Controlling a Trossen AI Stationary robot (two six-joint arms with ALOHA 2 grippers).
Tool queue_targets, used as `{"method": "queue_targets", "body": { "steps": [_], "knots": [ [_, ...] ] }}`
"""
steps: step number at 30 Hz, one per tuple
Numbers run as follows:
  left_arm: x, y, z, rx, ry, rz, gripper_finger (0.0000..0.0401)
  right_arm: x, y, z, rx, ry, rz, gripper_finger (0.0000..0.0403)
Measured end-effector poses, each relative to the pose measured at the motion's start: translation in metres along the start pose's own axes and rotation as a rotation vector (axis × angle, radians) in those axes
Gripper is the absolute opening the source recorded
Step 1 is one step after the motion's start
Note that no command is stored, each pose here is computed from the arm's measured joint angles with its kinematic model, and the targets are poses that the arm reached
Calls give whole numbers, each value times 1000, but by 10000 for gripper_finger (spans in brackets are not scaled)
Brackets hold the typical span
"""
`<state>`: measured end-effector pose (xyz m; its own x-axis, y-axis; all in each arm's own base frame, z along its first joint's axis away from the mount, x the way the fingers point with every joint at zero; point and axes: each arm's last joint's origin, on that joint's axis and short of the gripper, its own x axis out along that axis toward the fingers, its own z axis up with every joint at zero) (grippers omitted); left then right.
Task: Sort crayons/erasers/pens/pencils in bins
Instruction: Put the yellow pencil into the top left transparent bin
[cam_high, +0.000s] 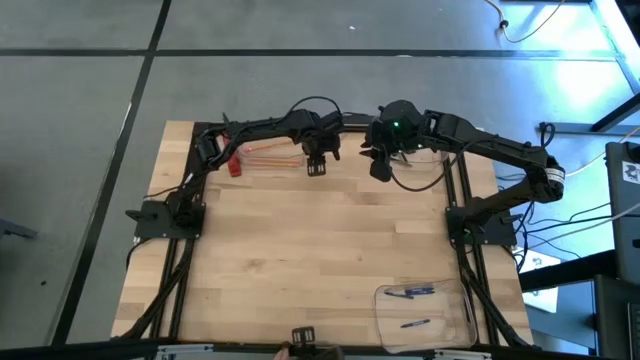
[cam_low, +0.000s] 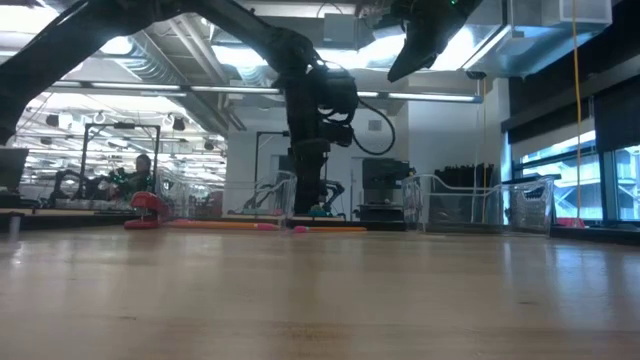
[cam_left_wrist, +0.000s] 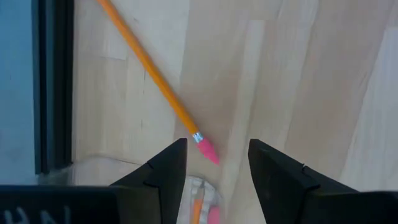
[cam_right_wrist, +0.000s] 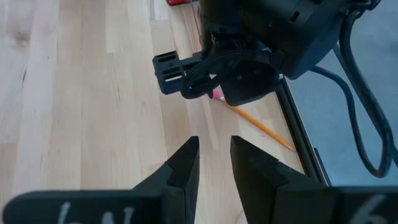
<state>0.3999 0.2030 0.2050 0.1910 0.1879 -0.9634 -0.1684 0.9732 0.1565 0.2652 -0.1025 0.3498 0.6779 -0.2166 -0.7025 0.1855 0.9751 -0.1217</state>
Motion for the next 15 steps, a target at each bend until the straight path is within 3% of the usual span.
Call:
{"method": "queue_targets", "body": {
  "steps": [5,10,15],
  "knots": [
    [1,2,0,-79,-2,-1,165,0,0,0,0,0,0,94],
    [2,1,0,-89,-9,1,165,0,0,0,0,0,0,94],
    [3,-10,3,27,-8,-6,165,0,0,0,0,0,0,94]
  ]
}}
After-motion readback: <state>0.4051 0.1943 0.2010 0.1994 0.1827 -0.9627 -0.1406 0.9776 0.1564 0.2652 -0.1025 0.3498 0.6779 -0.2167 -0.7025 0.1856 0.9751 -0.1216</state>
